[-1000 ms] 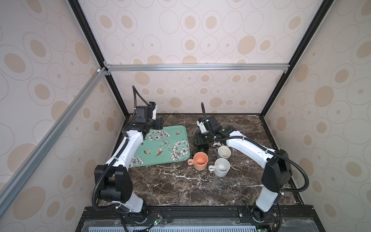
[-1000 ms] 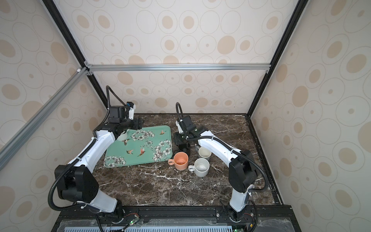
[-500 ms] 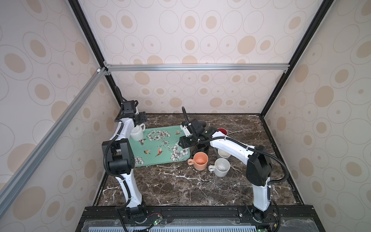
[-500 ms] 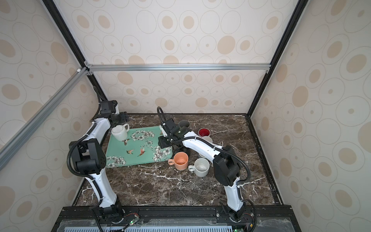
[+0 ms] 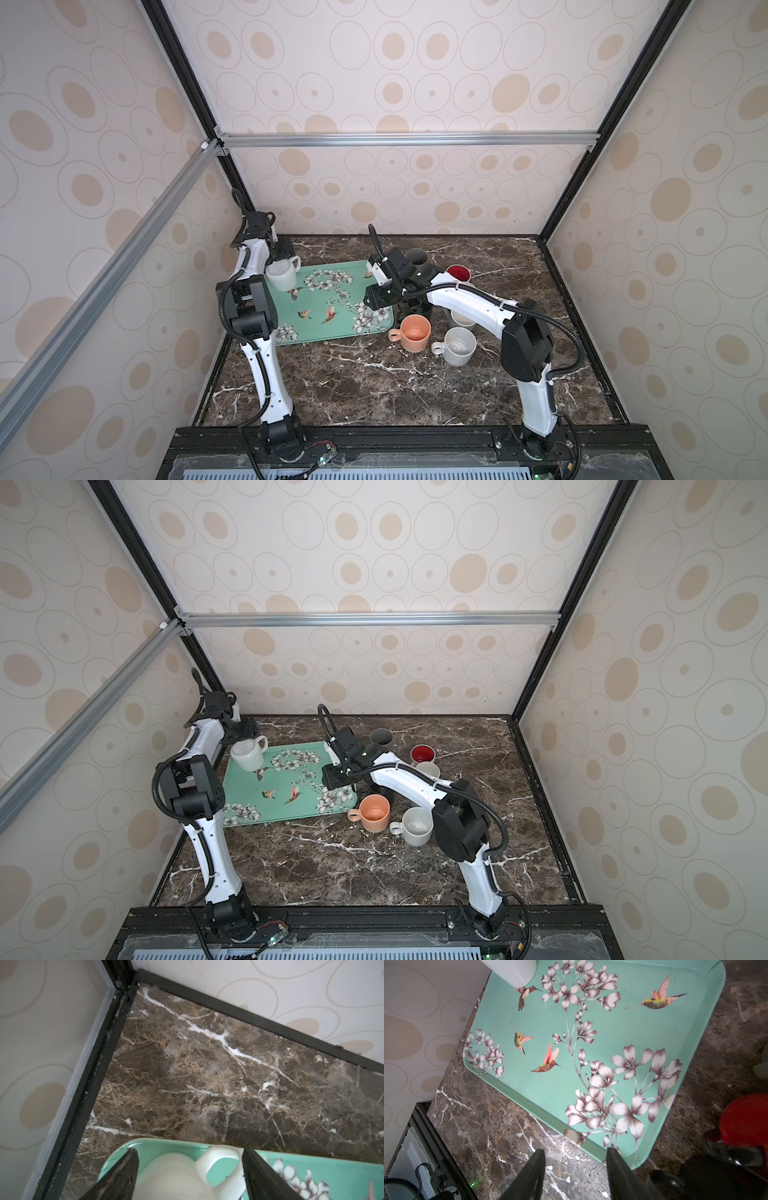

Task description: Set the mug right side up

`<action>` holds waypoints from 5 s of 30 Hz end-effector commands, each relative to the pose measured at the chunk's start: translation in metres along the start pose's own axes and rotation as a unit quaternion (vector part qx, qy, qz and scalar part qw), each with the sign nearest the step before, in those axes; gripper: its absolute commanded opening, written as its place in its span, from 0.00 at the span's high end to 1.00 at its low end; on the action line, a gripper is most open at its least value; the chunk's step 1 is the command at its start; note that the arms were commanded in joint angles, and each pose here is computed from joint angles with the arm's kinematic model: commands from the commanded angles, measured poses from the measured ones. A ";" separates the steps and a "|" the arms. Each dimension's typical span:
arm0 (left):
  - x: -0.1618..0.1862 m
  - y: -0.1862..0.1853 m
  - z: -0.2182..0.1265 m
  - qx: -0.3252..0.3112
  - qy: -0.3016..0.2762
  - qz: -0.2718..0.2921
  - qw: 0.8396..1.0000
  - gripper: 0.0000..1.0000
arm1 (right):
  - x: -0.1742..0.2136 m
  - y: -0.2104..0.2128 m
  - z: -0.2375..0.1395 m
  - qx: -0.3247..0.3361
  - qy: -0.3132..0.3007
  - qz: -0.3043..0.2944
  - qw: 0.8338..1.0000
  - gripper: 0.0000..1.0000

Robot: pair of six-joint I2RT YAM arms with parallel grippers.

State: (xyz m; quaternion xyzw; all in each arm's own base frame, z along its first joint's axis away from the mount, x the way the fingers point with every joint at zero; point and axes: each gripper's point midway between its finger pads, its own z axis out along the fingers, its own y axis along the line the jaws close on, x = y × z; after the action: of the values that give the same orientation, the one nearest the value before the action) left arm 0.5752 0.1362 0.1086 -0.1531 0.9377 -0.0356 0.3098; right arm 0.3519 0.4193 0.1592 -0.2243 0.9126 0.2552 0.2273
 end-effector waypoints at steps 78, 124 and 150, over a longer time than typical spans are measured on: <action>0.229 -0.158 -0.169 0.384 -0.027 -0.108 0.916 0.57 | -0.018 -0.037 0.050 0.058 -0.006 -0.042 0.997 0.61; 0.197 -0.129 -0.183 0.339 -0.083 -0.087 0.933 0.48 | 0.041 0.020 0.065 0.147 0.048 -0.099 0.983 0.49; 0.204 -0.125 -0.184 0.332 -0.083 -0.077 0.936 0.47 | 0.032 0.020 0.087 0.148 0.040 -0.121 0.981 0.85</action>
State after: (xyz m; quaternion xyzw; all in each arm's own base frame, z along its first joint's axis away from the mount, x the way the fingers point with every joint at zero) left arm 0.3462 -0.0536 0.1571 -0.1270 0.8292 -0.3643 0.4045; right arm 0.3390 0.4723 0.0797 -0.3047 0.9165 0.0824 0.2457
